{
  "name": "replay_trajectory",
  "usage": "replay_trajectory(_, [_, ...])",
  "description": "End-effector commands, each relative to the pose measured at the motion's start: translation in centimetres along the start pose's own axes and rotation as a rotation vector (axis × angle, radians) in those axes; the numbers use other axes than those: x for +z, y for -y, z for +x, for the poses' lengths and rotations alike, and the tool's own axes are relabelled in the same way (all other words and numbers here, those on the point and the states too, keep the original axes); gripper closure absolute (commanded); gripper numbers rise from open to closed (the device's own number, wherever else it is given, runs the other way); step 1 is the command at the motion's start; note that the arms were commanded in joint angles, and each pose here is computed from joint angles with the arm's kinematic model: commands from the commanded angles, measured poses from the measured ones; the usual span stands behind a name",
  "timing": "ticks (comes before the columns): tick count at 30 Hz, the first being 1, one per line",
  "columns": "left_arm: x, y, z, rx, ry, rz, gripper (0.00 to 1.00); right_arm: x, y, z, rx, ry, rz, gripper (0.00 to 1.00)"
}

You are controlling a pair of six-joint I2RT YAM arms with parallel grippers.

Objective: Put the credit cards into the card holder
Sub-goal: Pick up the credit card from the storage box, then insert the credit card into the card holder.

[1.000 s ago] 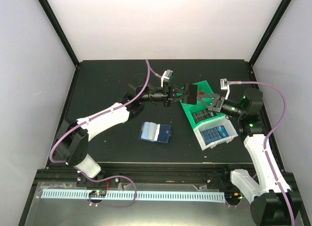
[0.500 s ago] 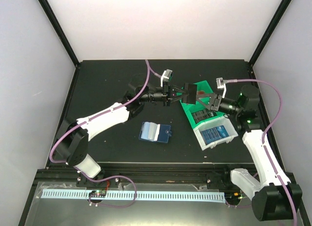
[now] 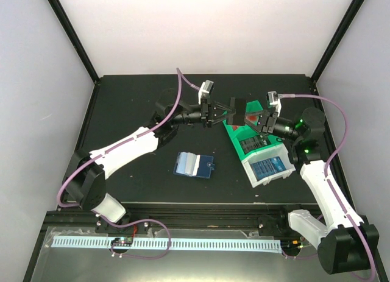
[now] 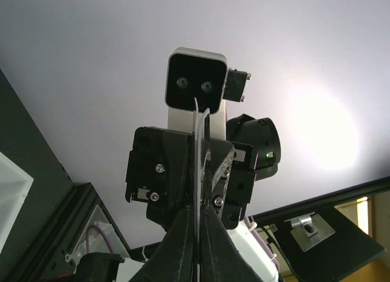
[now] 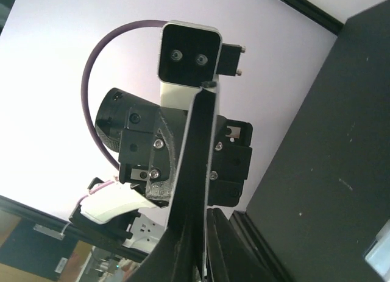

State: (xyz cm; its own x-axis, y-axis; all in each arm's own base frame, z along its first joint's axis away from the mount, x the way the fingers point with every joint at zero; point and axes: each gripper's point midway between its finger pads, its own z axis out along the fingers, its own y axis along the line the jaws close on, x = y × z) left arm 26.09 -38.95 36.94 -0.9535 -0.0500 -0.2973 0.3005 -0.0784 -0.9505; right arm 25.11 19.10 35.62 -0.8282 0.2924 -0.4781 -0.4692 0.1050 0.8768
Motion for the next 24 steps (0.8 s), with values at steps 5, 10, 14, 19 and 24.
replay_trajectory(5, [-0.3,1.8,0.4,0.033,-0.031,0.028,0.96,0.0,-4.2,-1.2,-0.059,0.045,-0.050,0.99])
replay_trajectory(10, [-1.6,0.2,-0.3,-0.005,0.006,0.001,0.92,-0.2,-3.5,-1.8,-0.016,0.083,0.016,0.99])
replay_trajectory(14, [-2.5,-0.7,-0.6,-0.025,0.013,-0.006,0.91,-0.4,-3.6,-2.3,0.021,0.107,0.038,0.99])
replay_trajectory(19, [-3.7,-1.8,-0.9,-0.039,0.035,-0.020,0.96,-0.5,-3.6,-2.8,0.038,0.105,0.064,0.99])
replay_trajectory(24, [-6.1,-4.9,-1.3,-0.023,0.098,-0.124,0.98,-0.9,-1.4,-3.3,-0.025,0.134,0.201,0.99])
